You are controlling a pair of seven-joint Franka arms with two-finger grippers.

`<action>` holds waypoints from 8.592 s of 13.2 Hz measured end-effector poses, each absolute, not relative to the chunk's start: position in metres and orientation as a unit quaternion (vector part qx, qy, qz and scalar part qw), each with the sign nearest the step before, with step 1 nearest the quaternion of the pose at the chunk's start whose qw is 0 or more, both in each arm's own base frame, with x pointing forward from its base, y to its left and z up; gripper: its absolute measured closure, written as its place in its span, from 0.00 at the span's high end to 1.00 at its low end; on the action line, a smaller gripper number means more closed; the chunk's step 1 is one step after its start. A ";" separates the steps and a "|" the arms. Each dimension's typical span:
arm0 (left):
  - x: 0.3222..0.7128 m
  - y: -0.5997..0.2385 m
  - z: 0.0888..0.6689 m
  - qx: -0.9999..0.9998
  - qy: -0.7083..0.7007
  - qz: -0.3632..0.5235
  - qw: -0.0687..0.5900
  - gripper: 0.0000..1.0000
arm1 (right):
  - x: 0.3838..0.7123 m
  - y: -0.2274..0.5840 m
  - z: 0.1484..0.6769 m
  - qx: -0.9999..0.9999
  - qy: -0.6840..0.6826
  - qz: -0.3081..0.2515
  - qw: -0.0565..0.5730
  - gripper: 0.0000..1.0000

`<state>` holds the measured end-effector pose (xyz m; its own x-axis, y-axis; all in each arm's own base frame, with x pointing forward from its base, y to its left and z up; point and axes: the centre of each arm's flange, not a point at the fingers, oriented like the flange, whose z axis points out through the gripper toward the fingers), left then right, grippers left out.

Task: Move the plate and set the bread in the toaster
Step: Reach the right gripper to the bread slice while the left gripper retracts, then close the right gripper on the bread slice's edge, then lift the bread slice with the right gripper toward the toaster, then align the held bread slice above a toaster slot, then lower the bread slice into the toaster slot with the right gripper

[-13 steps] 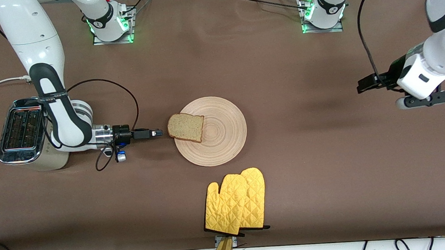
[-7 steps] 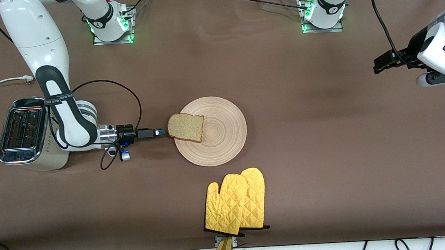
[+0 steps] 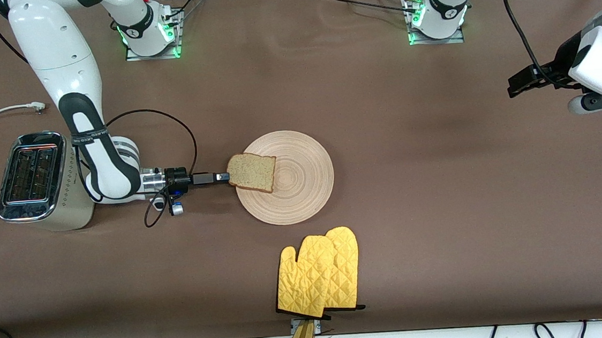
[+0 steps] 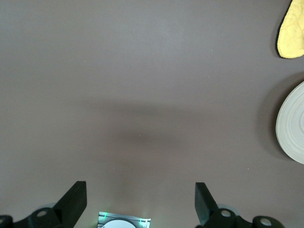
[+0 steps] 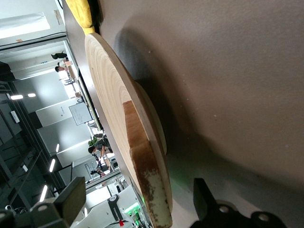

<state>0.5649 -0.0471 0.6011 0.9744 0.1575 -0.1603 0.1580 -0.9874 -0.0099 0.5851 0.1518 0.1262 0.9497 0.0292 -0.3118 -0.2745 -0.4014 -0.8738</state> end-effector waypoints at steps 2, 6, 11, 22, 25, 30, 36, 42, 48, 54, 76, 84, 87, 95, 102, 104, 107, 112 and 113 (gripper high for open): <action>0.565 -0.047 0.602 0.994 0.081 -0.078 0.002 1.00 | 0.585 0.153 0.126 -0.825 0.073 0.140 0.542 0.87; 0.569 -0.021 0.605 0.992 0.106 -0.071 0.016 1.00 | 0.583 0.160 0.126 -0.826 0.063 0.140 0.542 0.54; 0.569 -0.021 0.604 0.992 0.107 -0.072 0.018 1.00 | 0.583 0.160 0.126 -0.827 0.053 0.134 0.544 0.49; 0.571 -0.017 0.608 0.992 0.111 -0.062 0.019 1.00 | 0.592 0.152 0.134 -0.831 0.017 0.098 0.548 0.06; 0.572 -0.001 0.616 0.991 0.124 -0.052 0.021 1.00 | 0.609 0.139 0.155 -0.845 0.001 0.091 0.526 0.06; 0.572 0.016 0.617 0.989 0.138 -0.050 0.022 1.00 | 0.636 0.112 0.239 -0.900 -0.013 0.111 0.422 0.06; 0.571 0.034 0.618 0.990 0.133 -0.049 0.023 1.00 | 0.628 0.035 0.326 -0.932 -0.033 0.150 0.328 0.06; 0.571 0.038 0.618 0.990 0.131 -0.049 0.024 1.00 | 0.606 -0.048 0.424 -0.958 -0.019 0.229 0.173 0.06; 0.568 0.066 0.619 0.991 0.114 -0.046 0.047 1.00 | 0.594 -0.093 0.472 -0.966 -0.006 0.256 0.043 0.06; 0.569 0.063 0.619 0.992 0.112 -0.046 0.048 1.00 | 0.589 -0.146 0.499 -0.972 0.027 0.233 -0.006 0.06; 0.568 0.068 0.619 0.991 0.116 -0.046 0.047 1.00 | 0.617 -0.177 0.478 -0.986 0.036 0.162 -0.027 0.06; 0.568 0.068 0.619 0.991 0.116 -0.046 0.047 1.00 | 0.599 -0.230 0.480 -0.986 0.027 0.162 -0.013 0.06; 0.568 0.068 0.619 0.991 0.116 -0.046 0.047 1.00 | 0.601 -0.230 0.480 -0.987 0.026 0.156 -0.015 0.06; 0.568 0.068 0.619 0.991 0.116 -0.046 0.047 1.00 | 0.616 -0.232 0.464 -0.990 0.021 0.136 -0.031 0.06; 0.568 0.068 0.619 0.991 0.116 -0.046 0.047 1.00 | 0.627 -0.231 0.458 -0.993 0.018 0.111 -0.038 0.06; 0.568 0.068 0.619 0.991 0.116 -0.046 0.047 1.00 | 0.629 -0.230 0.459 -0.994 0.016 0.105 -0.040 0.06; 0.568 0.068 0.619 0.991 0.116 -0.046 0.047 1.00 | 0.632 -0.227 0.463 -0.994 0.014 0.099 -0.038 0.06; 0.568 0.068 0.619 0.991 0.116 -0.046 0.047 1.00 | 0.638 -0.218 0.445 -0.994 0.014 0.103 -0.016 0.06; 0.568 0.068 0.619 0.991 0.116 -0.046 0.047 1.00 | 0.640 -0.217 0.436 -0.994 0.014 0.108 -0.012 0.06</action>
